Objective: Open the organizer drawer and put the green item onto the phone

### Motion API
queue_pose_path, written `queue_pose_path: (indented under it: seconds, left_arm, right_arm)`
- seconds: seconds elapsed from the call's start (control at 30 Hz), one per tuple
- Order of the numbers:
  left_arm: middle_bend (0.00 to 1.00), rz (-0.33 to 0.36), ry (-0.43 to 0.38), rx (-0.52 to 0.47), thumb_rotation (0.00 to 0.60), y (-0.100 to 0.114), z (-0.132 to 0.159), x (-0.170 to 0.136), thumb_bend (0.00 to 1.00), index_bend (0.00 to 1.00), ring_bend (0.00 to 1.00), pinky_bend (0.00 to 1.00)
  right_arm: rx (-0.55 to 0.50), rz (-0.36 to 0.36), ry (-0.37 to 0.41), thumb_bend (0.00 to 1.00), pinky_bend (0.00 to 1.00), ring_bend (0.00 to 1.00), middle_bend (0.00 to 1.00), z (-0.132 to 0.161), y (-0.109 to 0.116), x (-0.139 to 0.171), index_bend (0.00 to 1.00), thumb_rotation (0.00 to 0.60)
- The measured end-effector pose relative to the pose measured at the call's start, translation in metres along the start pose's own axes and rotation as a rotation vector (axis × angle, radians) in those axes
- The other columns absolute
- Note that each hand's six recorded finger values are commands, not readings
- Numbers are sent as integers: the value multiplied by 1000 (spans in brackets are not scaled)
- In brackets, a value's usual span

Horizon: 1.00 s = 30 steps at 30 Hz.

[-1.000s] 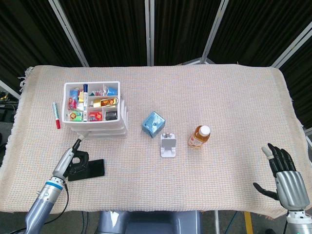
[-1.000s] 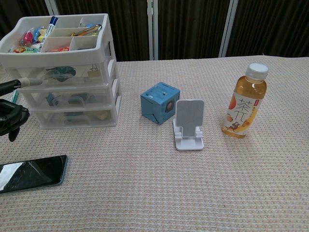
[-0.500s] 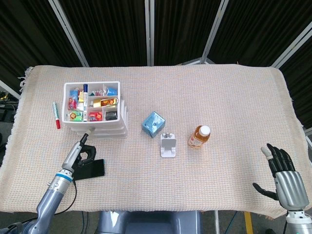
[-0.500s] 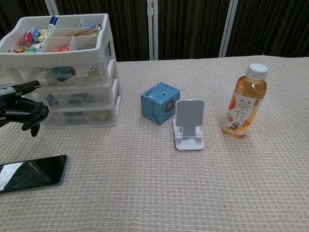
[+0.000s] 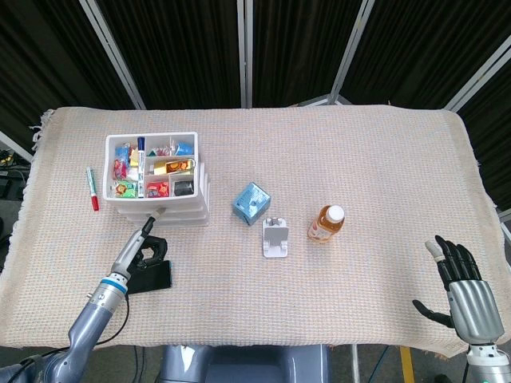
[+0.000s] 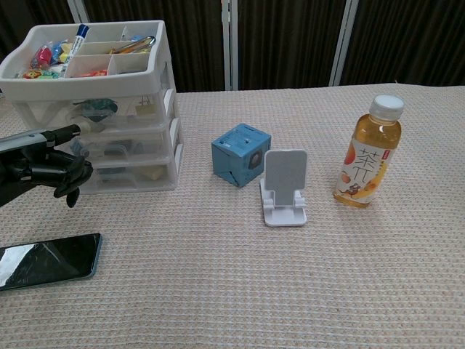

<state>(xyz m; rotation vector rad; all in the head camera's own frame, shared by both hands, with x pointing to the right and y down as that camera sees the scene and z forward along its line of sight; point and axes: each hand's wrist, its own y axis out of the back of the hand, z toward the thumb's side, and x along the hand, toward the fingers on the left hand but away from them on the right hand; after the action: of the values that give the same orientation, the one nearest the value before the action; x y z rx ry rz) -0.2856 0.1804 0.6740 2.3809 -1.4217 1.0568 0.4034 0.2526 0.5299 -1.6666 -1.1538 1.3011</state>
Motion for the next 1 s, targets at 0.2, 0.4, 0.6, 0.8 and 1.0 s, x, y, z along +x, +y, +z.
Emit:
queue_pose_path:
  seconds: [0.2,0.4,0.6,0.8,1.0]
  left_arm:
    - [761,-13,-14,-8,600,-3,3,2,761,0,771,614]
    - [761,-10,-37,-14,600,-4,7,3,761,0,771,614]
    - [761,-9,-34,-17,600,-3,6,7,761,0,771,614]
    - [761,-19,-40,-5,600,-6,8,10,768,0,771,614]
    - [761,-42,-44,-6,600,-13,7,6,769,79,770,614]
  right_arm:
    - [3,5,2,17,0,0,0,0,-1,0,0,600]
    - [6,6,1,16,0,0,0,1,-2,0,0,600]
    - [8,8,1,16,0,0,0,1,-3,0,0,600]
    - [12,15,1,16,0,0,0,1,-5,0,0,600]
    - [17,18,2,16,0,0,0,1,-7,0,0,600]
